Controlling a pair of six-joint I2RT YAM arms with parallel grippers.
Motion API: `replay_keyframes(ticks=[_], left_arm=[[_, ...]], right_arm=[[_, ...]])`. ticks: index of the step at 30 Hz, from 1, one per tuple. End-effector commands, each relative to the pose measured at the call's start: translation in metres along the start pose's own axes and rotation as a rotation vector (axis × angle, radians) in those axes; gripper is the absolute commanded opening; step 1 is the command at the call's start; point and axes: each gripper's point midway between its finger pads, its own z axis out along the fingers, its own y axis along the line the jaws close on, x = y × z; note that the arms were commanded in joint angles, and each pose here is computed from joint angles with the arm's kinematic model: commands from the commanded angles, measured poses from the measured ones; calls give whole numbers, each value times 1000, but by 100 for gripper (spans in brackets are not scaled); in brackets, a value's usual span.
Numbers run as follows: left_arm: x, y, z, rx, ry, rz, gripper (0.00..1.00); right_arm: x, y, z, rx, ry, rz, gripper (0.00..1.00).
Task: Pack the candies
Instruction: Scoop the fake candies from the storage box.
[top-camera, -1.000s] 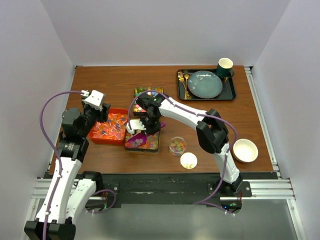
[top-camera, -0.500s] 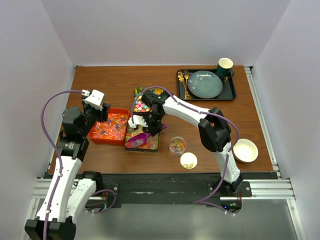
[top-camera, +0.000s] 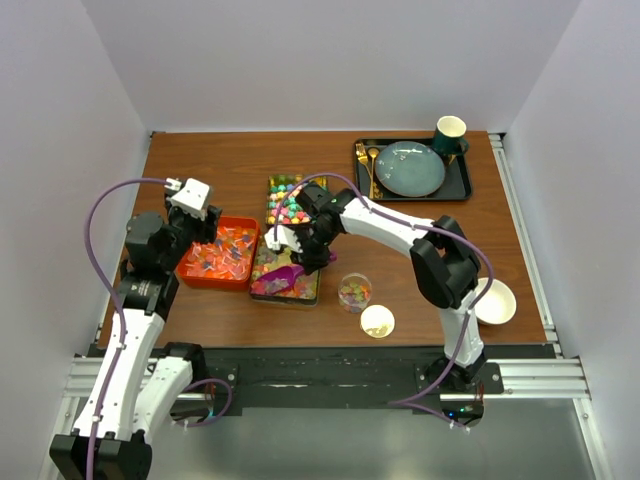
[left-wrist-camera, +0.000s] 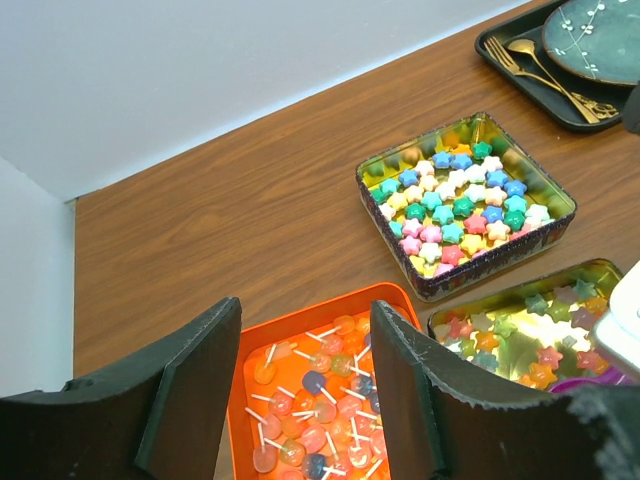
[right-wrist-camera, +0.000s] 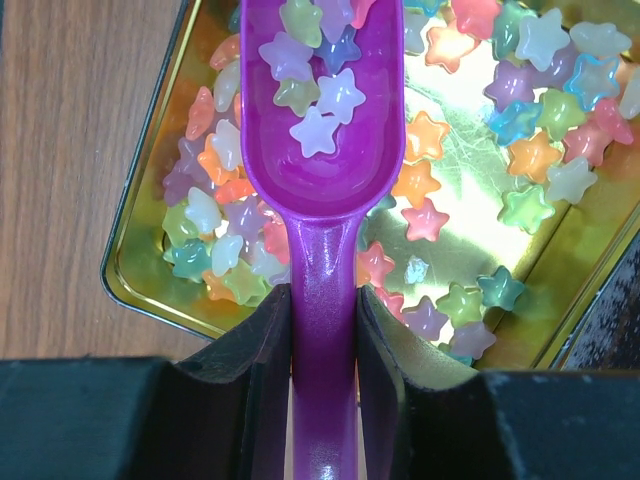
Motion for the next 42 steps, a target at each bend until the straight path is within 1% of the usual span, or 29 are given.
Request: replay_keyframes(ticks=[1,7,12,14,15,18,20,23,29,37,40,41,42], left_arm=[[-8,7,1,-18,-32,24,59],[-6,8,4,-14,-24,27,59],[-5,9,6,-10,-21,27,59],[-3,9,7,-7,-17,27,59],[-3,9,7,-8,-20,28,59],[-1,9,9,-4,-15,26,59],[1,9,9,-3,-14,25,59],[1,10,9,-5,-14,26,59],[3,10,9,-1,-10,27,59],[7,11,11,-2,-9,26,59],[8,11,11,0,-8,25,59],[8,11,11,-1,-6,24,59],[9,11,11,-1,-5,22,59]], right_arm=[[4,-5,-9,61,-40,57,0],[8,-2,-9,81,-59,88,0],[19,-5,-4,71,5,104,0],[22,-8,-3,80,27,80,5],[25,-6,-2,71,46,72,12],[30,-5,1,57,80,58,22],[29,-5,1,54,81,58,27],[28,-5,2,46,80,69,31],[28,-6,8,28,93,73,34],[29,-6,16,22,141,28,34],[27,-5,17,12,133,34,25],[26,-6,18,11,130,33,18],[26,-5,19,6,130,39,14]])
